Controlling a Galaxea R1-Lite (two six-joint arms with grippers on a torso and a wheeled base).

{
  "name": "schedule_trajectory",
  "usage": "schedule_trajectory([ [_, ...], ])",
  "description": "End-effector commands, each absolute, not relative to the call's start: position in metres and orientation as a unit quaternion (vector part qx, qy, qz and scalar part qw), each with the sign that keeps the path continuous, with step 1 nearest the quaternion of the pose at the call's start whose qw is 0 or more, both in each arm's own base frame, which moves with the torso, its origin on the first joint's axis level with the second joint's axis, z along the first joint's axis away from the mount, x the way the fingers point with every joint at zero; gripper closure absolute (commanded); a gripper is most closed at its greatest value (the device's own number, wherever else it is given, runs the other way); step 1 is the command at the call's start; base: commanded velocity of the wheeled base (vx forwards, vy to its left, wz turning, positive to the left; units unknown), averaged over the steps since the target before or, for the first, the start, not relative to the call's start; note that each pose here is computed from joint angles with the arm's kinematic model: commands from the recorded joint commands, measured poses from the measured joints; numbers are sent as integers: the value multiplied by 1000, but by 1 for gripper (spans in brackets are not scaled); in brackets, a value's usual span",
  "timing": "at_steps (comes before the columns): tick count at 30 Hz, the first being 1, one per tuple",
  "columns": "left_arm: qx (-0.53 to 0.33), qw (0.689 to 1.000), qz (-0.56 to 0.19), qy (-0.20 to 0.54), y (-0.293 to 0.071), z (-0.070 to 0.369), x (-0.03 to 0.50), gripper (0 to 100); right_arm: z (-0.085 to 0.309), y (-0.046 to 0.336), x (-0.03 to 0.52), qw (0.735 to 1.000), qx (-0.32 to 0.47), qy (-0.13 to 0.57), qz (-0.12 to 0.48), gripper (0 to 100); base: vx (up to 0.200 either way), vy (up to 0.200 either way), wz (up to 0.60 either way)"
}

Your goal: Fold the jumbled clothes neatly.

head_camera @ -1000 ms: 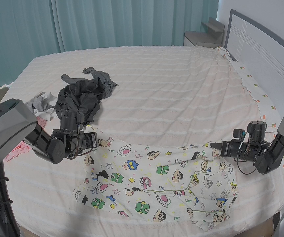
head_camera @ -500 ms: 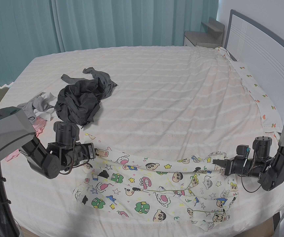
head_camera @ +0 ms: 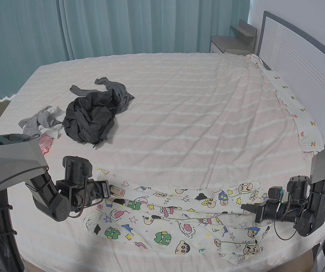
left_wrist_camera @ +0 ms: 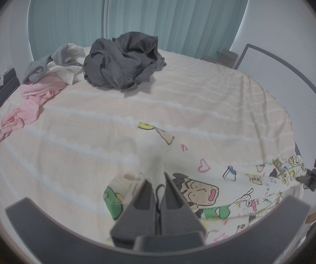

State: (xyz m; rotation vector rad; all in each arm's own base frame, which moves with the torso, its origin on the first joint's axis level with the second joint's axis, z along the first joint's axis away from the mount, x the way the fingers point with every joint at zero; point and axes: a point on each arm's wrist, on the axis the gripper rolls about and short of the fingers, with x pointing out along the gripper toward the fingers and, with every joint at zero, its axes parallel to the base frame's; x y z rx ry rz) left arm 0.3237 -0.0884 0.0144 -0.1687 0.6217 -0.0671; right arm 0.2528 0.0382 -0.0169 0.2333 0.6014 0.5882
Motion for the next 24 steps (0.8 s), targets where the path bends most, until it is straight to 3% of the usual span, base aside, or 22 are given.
schedule_trajectory([
  [1,-76,939,-30,334,-87,-5,314,100,-30,37,240,894,111,327,286,100,0,0,0],
  [24,-71,928,-30,364,-84,-26,301,100,-42,35,222,876,106,373,289,100,0,0,0],
])
